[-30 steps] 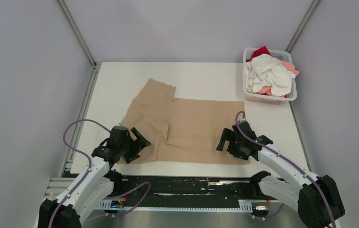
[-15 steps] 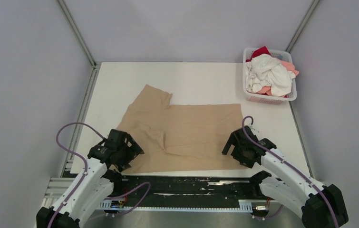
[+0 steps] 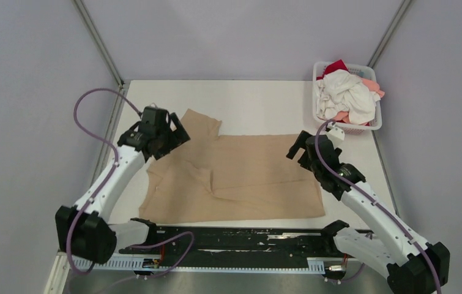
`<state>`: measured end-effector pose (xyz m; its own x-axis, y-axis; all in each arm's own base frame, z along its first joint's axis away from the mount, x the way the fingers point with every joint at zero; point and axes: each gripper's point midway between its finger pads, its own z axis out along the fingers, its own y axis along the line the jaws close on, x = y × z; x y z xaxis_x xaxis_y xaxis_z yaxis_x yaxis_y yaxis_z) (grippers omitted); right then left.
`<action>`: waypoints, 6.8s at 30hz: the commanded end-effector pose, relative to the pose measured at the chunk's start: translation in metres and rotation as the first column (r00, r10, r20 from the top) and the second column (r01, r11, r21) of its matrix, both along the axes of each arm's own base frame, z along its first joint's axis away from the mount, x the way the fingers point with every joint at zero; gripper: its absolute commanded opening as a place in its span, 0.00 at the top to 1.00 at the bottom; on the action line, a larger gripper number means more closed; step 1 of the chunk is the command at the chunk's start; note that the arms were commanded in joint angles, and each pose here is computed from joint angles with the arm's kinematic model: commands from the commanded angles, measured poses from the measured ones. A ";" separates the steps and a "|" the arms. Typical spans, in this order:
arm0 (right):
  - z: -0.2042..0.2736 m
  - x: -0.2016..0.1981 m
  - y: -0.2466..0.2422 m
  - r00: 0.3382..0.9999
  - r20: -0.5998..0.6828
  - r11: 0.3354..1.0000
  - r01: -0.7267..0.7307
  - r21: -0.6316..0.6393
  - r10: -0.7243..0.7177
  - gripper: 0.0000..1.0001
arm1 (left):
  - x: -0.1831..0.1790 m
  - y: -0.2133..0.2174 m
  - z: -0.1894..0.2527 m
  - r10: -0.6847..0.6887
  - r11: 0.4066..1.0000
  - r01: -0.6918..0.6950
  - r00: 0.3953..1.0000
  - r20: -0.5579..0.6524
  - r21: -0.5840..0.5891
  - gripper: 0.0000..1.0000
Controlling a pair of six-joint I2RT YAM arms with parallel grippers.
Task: Fold and stack the t-shirts
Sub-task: Grab the side of the flattened tshirt furthest away from the robot with both arms, then fold the other side of the tshirt into a rectangle, then rotate the tshirt 90 degrees
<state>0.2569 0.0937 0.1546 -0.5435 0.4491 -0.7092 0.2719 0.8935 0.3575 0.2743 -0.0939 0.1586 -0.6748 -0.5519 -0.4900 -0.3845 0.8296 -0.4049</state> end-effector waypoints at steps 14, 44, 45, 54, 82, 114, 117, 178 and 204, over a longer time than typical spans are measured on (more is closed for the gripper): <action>-0.014 0.086 -0.019 0.995 0.010 0.975 0.099 -0.198 -0.099 0.00 | 0.313 0.001 -0.041 -0.281 0.949 0.272 0.959 0.036 0.163 0.00; -0.025 0.071 -0.027 0.996 -0.006 0.976 0.084 -0.199 -0.087 0.00 | 0.254 -0.046 -0.144 -0.408 0.871 0.464 0.867 -0.287 0.163 0.23; -0.025 0.071 -0.027 0.996 -0.006 0.976 0.085 -0.199 -0.087 0.00 | 0.251 -0.044 -0.147 -0.394 0.876 0.455 0.867 -0.304 0.161 0.31; -0.028 0.079 -0.034 0.994 -0.015 0.968 0.106 -0.226 -0.112 0.00 | 0.249 -0.036 -0.157 -0.344 0.885 0.424 0.875 -0.340 0.193 0.69; -0.121 0.193 -0.063 0.907 -0.235 0.834 0.186 -0.520 -0.349 0.20 | 0.266 -0.046 -0.073 -0.436 0.864 0.442 0.896 -0.082 0.241 1.00; -0.081 0.153 -0.051 0.934 -0.198 0.893 0.200 -0.403 -0.299 1.00 | 0.208 -0.053 -0.021 -0.484 0.863 0.463 0.872 0.071 0.205 1.00; -0.071 0.134 -0.047 0.946 -0.187 0.902 0.174 -0.395 -0.264 1.00 | 0.182 -0.051 -0.015 -0.469 0.871 0.446 0.880 0.079 0.205 1.00; -0.025 0.011 0.017 0.972 -0.135 0.975 -0.203 -0.087 0.191 0.00 | -0.071 -0.037 -0.003 -0.238 0.958 0.256 0.960 0.145 -0.129 0.00; -0.136 0.004 0.091 0.809 -0.361 0.886 -0.425 0.183 0.463 0.00 | 0.168 -0.046 -0.161 -0.194 0.979 0.172 0.948 -0.252 -0.106 0.00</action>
<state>0.2927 0.1593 0.0322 -0.8599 0.1798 -0.4778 0.0387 0.9562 0.2903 0.3977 -0.1679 0.0428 -0.8418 -0.5070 -0.1851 -0.3495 0.7734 -0.5289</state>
